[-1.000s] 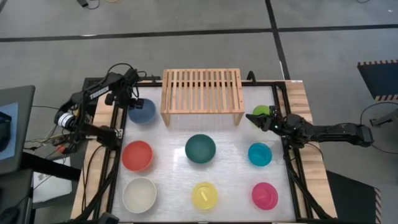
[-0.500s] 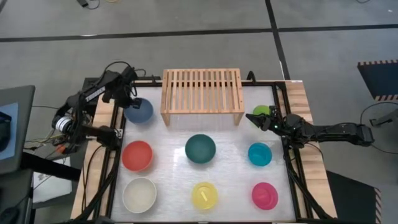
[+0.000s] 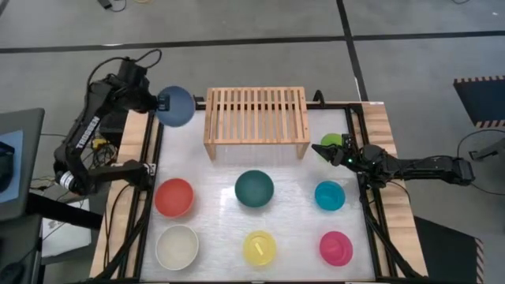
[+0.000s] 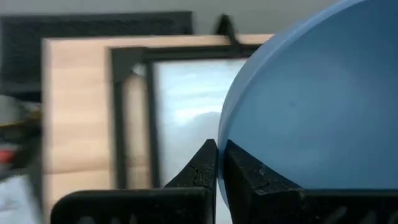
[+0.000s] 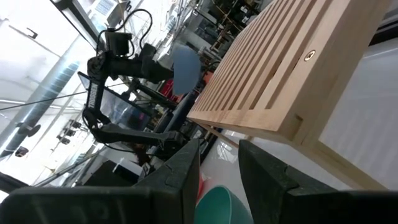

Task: Place and stack bowls onto a shelf
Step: Put the dark blue bowl onto the shelf

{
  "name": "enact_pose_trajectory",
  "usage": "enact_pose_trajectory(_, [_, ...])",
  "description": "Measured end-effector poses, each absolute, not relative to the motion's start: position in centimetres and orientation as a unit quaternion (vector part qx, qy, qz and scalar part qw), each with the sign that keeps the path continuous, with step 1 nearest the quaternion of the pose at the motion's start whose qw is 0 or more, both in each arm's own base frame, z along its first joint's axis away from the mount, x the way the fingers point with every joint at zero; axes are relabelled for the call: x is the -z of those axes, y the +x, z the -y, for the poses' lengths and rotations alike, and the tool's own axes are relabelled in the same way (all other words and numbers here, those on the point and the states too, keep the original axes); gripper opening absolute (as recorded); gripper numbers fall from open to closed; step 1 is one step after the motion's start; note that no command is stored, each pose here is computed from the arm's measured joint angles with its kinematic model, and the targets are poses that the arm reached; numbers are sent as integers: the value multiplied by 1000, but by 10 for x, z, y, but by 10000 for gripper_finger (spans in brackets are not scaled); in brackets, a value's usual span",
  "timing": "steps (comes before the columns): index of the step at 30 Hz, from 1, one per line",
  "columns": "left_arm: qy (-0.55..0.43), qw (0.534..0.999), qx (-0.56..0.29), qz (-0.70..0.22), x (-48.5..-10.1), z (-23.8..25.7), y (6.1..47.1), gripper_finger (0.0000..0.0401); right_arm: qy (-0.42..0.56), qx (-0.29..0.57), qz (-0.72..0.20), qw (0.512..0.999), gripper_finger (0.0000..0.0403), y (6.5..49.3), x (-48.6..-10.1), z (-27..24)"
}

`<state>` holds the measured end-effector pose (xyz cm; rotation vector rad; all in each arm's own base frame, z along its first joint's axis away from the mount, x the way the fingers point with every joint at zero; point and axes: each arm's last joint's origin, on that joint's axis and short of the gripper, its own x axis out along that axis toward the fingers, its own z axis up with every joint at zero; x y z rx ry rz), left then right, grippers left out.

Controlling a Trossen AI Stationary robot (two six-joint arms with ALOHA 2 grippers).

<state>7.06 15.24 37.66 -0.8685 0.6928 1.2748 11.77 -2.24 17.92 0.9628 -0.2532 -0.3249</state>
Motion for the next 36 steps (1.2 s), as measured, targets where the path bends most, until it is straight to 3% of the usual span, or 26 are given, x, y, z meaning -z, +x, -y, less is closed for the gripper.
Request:
enact_pose_trajectory(16, [-388,799,-429,-161,-398,-161,143,0,470,153,122,861,138,118,-179,22])
enact_pose_trajectory(22, [-392,797,-411,-205,-380,-176,179,0,475,149,121,859,138,118,-179,22])
enact_pose_trajectory(27, [-371,801,-407,-236,-386,-189,205,0,486,141,119,854,138,118,-179,22])
enact_pose_trajectory(36, [-310,765,-394,-404,-392,-227,229,0,487,141,119,854,138,118,-179,22])
